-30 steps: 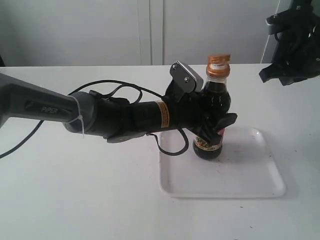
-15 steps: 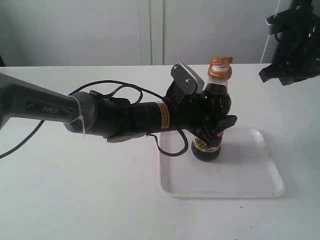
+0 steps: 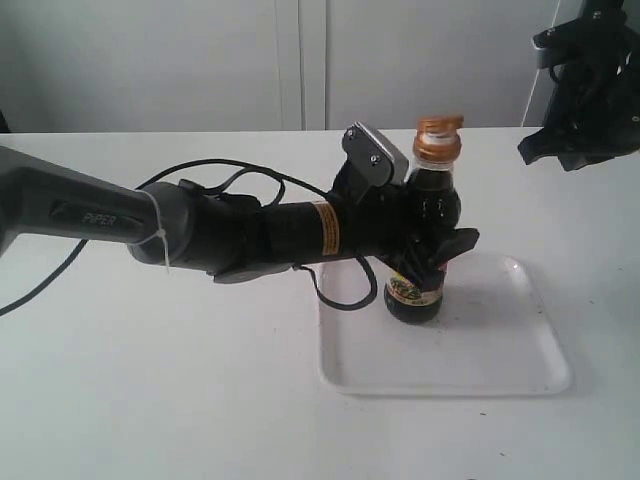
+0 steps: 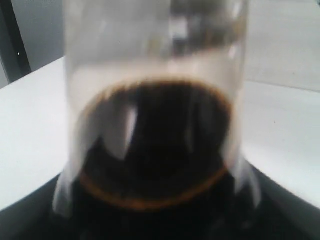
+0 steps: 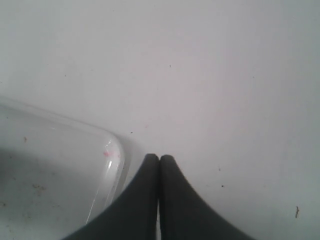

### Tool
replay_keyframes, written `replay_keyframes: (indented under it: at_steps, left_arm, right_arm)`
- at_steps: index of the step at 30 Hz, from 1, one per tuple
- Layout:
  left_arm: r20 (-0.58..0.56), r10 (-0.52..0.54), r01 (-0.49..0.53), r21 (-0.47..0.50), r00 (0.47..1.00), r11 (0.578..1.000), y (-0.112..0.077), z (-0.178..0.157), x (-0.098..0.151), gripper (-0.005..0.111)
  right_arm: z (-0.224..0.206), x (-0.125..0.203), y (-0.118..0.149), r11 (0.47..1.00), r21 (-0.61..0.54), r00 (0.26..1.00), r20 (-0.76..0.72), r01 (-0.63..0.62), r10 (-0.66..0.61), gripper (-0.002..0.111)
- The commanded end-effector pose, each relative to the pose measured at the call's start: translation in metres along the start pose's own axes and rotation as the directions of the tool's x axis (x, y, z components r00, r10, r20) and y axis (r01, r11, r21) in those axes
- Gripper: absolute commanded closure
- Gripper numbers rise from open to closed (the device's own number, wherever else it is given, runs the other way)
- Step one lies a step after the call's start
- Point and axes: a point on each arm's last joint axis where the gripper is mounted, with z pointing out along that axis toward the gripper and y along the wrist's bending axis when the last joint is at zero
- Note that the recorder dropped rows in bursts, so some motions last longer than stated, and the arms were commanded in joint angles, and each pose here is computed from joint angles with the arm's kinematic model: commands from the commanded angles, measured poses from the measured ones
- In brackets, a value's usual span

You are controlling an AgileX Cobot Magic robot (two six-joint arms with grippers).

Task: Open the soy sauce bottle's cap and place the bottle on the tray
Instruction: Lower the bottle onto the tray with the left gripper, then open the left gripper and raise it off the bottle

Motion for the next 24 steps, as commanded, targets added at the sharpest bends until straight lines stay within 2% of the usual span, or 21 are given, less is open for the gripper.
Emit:
replay_keyframes:
  at_steps: [1, 5, 12, 17, 19, 24]
  left_arm:
    - [0.086, -0.002, 0.000, 0.031, 0.996, 1.000, -0.005, -0.001, -0.020, 0.018]
    - [0.092, 0.012, -0.014, 0.026, 0.996, 1.000, -0.004, -0.002, -0.021, 0.012]
    - [0.096, 0.005, -0.007, 0.017, 0.995, 1.000, -0.004, -0.002, -0.022, 0.012]
    - [0.105, -0.002, 0.003, -0.011, 0.994, 1.000, 0.006, -0.006, -0.022, 0.012]
    - [0.113, 0.002, -0.001, -0.015, 0.994, 1.000, 0.008, -0.007, -0.026, 0.012]
    - [0.173, 0.038, -0.036, -0.014, 0.984, 0.999, 0.004, -0.017, -0.054, 0.012]
  right_arm:
    - [-0.001, 0.001, -0.004, 1.000, 0.009, 1.000, 0.008, -0.014, 0.014, 0.108]
    - [-0.001, 0.001, -0.004, 1.000, 0.009, 1.000, 0.008, -0.014, 0.014, 0.108]
    - [-0.001, 0.001, -0.004, 1.000, 0.009, 1.000, 0.008, -0.014, 0.014, 0.108]
    - [-0.001, 0.001, -0.004, 1.000, 0.008, 1.000, 0.006, -0.014, 0.014, 0.108]
    - [-0.001, 0.001, -0.004, 1.000, 0.009, 1.000, 0.008, -0.014, 0.014, 0.108]
    - [-0.001, 0.001, -0.004, 1.000, 0.009, 1.000, 0.010, -0.014, 0.014, 0.108]
